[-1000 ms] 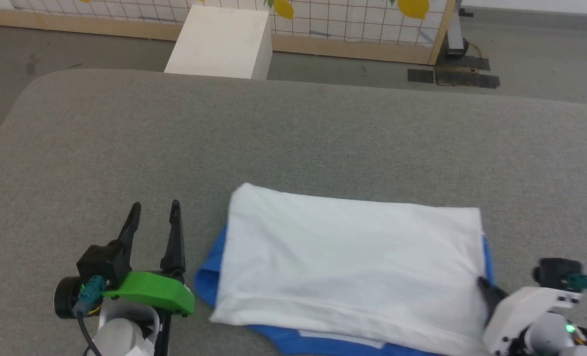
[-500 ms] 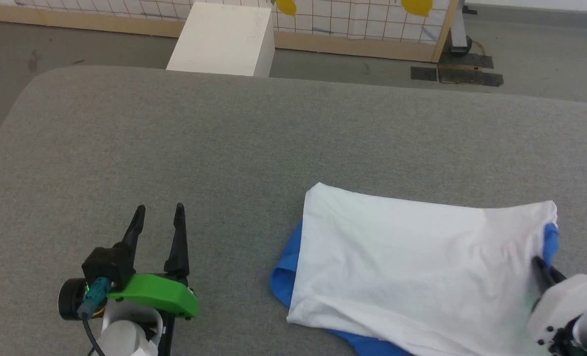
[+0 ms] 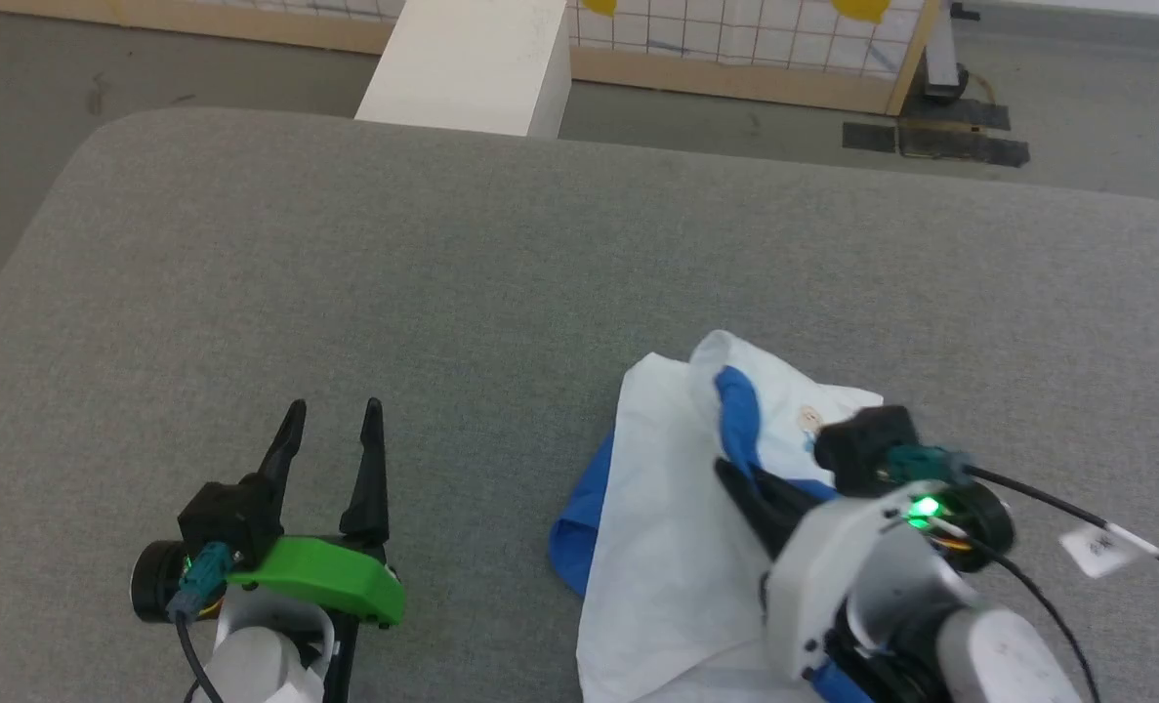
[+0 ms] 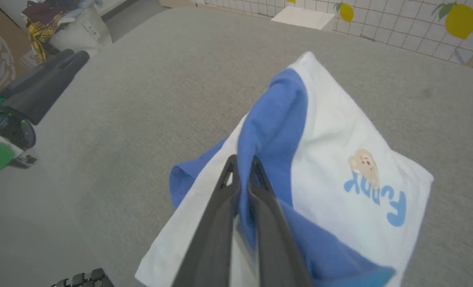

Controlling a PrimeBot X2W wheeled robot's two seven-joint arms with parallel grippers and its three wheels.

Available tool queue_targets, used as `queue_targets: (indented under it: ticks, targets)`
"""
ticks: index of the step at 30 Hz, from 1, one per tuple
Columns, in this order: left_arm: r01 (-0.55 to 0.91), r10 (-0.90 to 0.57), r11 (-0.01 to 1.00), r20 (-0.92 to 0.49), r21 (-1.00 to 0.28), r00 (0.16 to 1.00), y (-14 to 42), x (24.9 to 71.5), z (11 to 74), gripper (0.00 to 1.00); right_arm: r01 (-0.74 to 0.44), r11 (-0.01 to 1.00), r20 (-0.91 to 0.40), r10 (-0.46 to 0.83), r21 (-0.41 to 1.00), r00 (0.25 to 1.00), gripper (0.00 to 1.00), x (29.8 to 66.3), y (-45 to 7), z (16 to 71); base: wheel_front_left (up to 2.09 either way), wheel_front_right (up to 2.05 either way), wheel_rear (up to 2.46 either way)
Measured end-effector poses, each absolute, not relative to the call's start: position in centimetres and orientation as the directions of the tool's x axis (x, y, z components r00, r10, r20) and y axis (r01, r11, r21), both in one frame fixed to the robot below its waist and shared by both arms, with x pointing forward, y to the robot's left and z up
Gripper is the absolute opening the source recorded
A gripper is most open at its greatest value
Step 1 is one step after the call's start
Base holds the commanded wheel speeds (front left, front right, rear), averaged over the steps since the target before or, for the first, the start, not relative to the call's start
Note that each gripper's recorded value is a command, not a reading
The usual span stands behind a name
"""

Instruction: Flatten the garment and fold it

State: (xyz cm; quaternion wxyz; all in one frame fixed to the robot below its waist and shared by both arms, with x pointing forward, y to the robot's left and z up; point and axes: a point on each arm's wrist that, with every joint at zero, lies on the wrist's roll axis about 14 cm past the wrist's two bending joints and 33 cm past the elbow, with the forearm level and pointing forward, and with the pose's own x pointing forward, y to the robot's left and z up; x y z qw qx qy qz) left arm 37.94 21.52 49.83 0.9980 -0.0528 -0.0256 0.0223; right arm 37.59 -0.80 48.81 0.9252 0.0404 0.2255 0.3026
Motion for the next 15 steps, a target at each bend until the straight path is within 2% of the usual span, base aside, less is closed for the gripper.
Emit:
queue_targets:
  ticks: [9,10,12,15]
  targets:
    - [-0.072,0.075,0.992,0.024,-0.107,0.997,22.4,38.4,49.0,1.0,-0.643,0.723,-0.499,0.667,0.252,0.554,0.0,38.2,4.3,44.0,0.0,0.0,0.0]
    - [-0.077,0.079,0.991,0.019,-0.107,0.997,22.5,38.3,48.8,1.0,-0.644,0.717,-0.505,0.673,0.265,0.541,0.21,38.3,4.6,43.6,0.0,0.0,0.0]
    - [-0.088,0.089,0.99,0.012,-0.107,0.996,22.8,38.3,48.6,1.0,-0.647,0.71,-0.517,0.678,0.278,0.523,1.0,38.4,5.0,42.9,0.0,0.0,0.0]
    - [-0.098,0.099,0.989,0.009,-0.108,0.995,23.1,38.2,48.5,1.0,-0.637,0.7,-0.486,0.7,0.323,0.523,1.0,38.5,5.5,43.2,0.0,0.0,0.0]
